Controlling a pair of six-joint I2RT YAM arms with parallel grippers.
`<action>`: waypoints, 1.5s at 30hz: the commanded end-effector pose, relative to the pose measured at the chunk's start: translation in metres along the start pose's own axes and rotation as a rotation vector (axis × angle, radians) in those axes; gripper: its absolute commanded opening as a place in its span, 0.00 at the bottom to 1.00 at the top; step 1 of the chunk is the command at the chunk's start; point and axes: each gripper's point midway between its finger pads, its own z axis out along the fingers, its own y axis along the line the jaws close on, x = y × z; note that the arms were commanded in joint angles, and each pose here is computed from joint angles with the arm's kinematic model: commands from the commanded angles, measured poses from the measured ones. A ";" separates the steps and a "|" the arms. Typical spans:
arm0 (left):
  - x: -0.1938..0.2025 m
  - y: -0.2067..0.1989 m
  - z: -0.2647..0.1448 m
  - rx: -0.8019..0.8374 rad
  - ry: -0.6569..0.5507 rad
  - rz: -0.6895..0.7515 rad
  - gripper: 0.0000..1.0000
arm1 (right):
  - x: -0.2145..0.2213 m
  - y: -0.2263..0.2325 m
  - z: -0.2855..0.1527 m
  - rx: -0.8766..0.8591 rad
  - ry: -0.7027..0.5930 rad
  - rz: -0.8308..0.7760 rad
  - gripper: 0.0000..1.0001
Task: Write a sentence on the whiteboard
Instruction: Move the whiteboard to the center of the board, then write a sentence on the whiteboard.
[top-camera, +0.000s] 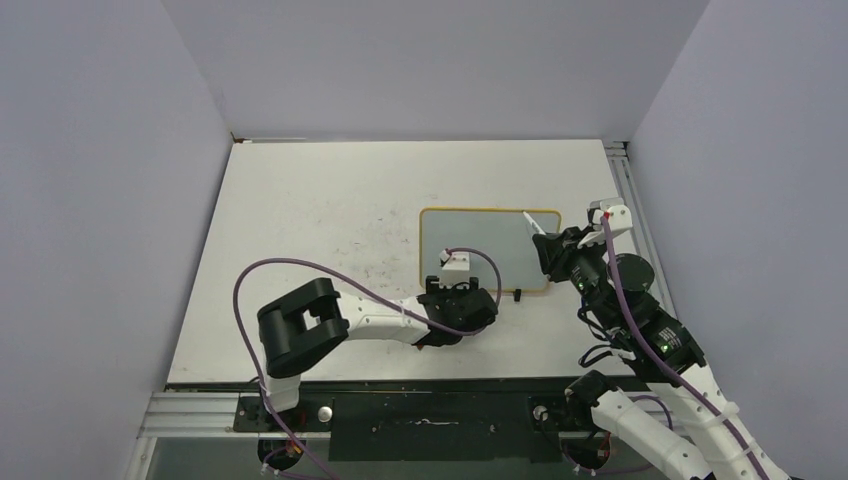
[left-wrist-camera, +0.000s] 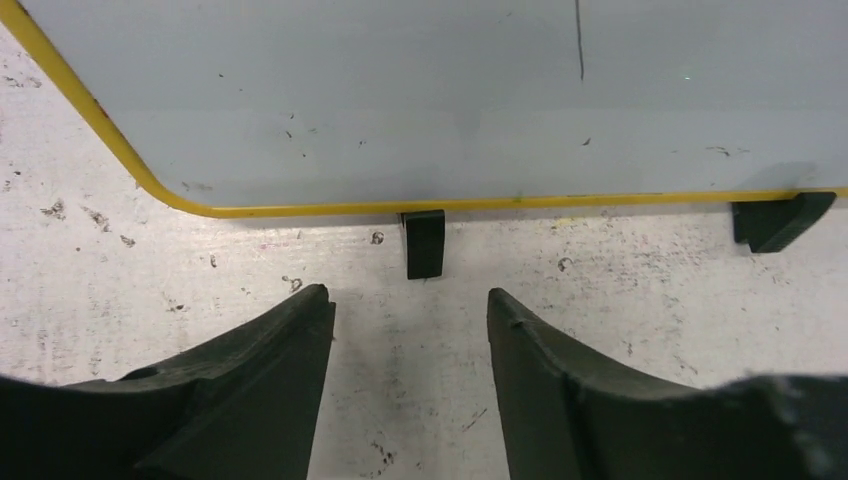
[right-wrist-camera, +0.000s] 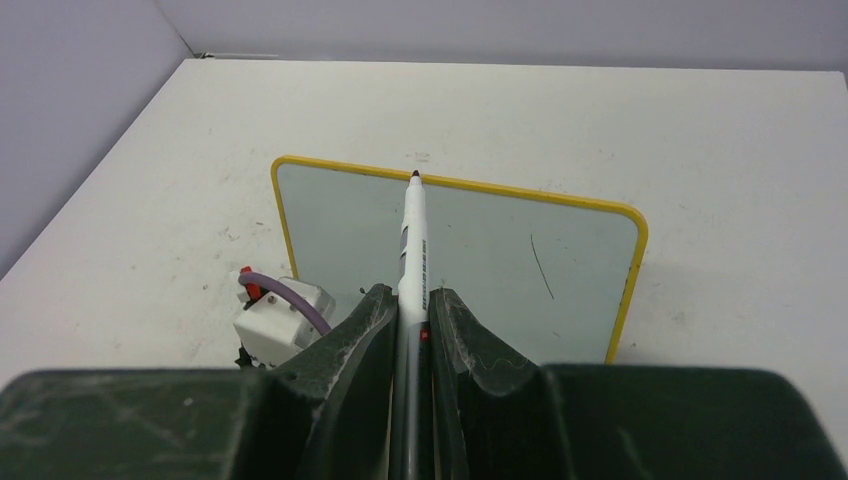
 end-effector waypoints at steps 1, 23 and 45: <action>-0.021 -0.013 -0.021 0.081 -0.022 -0.066 0.58 | -0.023 0.005 -0.009 -0.023 -0.054 0.005 0.05; -0.133 0.046 -0.108 0.665 0.047 0.003 0.80 | -0.014 0.037 -0.004 -0.204 0.006 -0.042 0.05; -0.137 0.061 -0.021 0.967 0.141 0.080 0.70 | 0.066 0.083 0.054 -0.465 0.239 -0.052 0.05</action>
